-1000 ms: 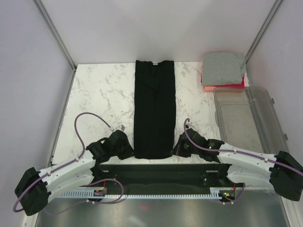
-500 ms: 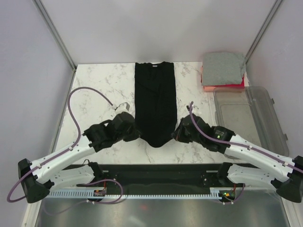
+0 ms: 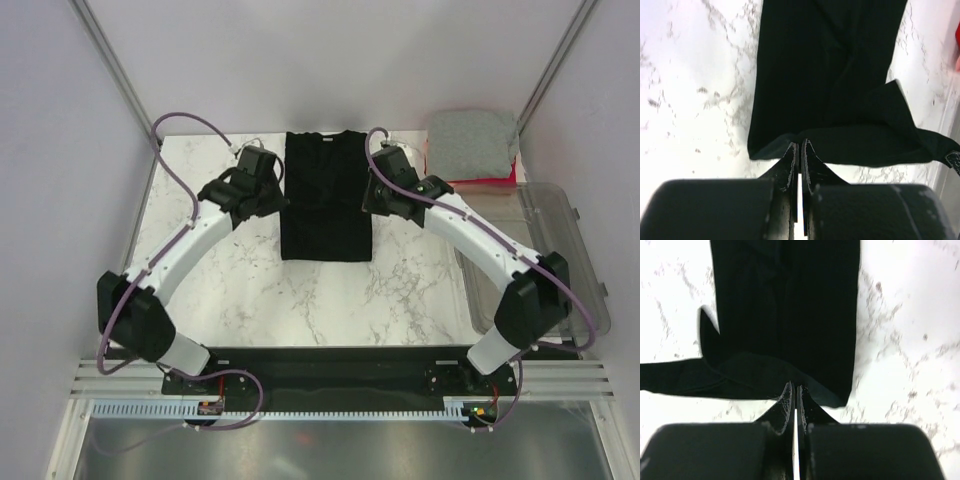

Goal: Fold and stack the t-shirts
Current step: Fold the tshirt

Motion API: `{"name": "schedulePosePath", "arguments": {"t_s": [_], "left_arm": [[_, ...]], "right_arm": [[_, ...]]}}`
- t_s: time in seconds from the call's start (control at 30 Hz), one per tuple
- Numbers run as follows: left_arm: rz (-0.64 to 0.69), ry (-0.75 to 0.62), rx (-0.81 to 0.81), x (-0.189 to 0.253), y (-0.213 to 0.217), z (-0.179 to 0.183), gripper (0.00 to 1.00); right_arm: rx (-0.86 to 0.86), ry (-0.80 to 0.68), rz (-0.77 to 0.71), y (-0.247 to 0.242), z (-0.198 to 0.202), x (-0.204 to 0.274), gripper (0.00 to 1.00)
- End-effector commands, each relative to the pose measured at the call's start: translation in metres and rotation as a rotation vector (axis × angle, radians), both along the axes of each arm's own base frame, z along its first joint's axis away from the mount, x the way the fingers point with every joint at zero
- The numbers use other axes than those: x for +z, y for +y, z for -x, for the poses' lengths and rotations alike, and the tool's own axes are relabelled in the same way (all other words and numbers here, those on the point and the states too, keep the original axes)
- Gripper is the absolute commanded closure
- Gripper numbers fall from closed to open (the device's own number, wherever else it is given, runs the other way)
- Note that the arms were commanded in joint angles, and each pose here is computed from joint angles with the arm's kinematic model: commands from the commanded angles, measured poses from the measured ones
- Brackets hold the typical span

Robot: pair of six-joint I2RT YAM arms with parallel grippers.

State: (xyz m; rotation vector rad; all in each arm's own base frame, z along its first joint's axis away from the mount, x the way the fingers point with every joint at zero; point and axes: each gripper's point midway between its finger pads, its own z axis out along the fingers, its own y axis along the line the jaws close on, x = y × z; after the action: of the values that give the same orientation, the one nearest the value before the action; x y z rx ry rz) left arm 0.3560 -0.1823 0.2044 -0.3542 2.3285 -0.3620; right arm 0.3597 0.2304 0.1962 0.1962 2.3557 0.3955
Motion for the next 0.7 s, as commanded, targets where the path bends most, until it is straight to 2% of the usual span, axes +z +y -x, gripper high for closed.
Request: {"name": "schedulePosePath", "arguments": {"t_s": [0.0,0.17,0.2,0.37,0.4,0.47,0.5,0.53,0.57,0.6,0.63,0.67], "left_arm": [[-0.016,-0.059,-0.077,0.014,-0.001,-0.043,0.98],[0.0,-0.019,-0.108,-0.007,-0.005,-0.083,0.98],[-0.002,0.017,-0.116,-0.024,-0.007,-0.089,0.98],[0.031,0.058,-0.147,-0.049,-0.017,-0.119,0.98],[0.027,0.097,-0.154,-0.07,-0.019,-0.124,0.98],[0.037,0.105,-0.147,-0.075,-0.017,-0.138,0.98],[0.059,0.124,-0.151,-0.081,-0.019,-0.142,0.9],[0.073,0.165,-0.152,-0.101,-0.02,-0.147,0.79],[0.101,0.164,-0.136,-0.093,-0.014,-0.161,0.48],[0.143,0.177,-0.152,-0.091,-0.017,-0.168,0.4],[0.143,0.23,-0.145,-0.112,-0.014,-0.175,0.32],[0.161,0.147,-0.139,-0.074,-0.009,-0.2,0.23]], "right_arm": [[0.03,-0.027,0.015,-0.003,-0.037,0.002,1.0],[0.029,0.016,0.008,-0.005,-0.069,-0.026,1.0],[0.026,0.029,0.01,-0.005,-0.076,-0.034,1.0],[0.026,0.054,0.002,-0.008,-0.103,-0.055,1.0],[0.029,0.082,0.008,-0.008,-0.108,-0.07,1.0],[0.026,0.076,-0.002,-0.011,-0.124,-0.071,1.0],[0.031,0.114,-0.002,-0.01,-0.129,-0.09,0.97],[0.046,0.12,-0.025,-0.008,-0.136,-0.092,0.9],[0.044,0.109,-0.044,-0.009,-0.154,-0.093,0.67],[0.074,0.106,-0.084,-0.003,-0.163,-0.089,0.5],[0.092,0.089,-0.103,-0.001,-0.174,-0.083,0.31],[0.094,0.067,-0.101,-0.005,-0.192,-0.07,0.13]]}}
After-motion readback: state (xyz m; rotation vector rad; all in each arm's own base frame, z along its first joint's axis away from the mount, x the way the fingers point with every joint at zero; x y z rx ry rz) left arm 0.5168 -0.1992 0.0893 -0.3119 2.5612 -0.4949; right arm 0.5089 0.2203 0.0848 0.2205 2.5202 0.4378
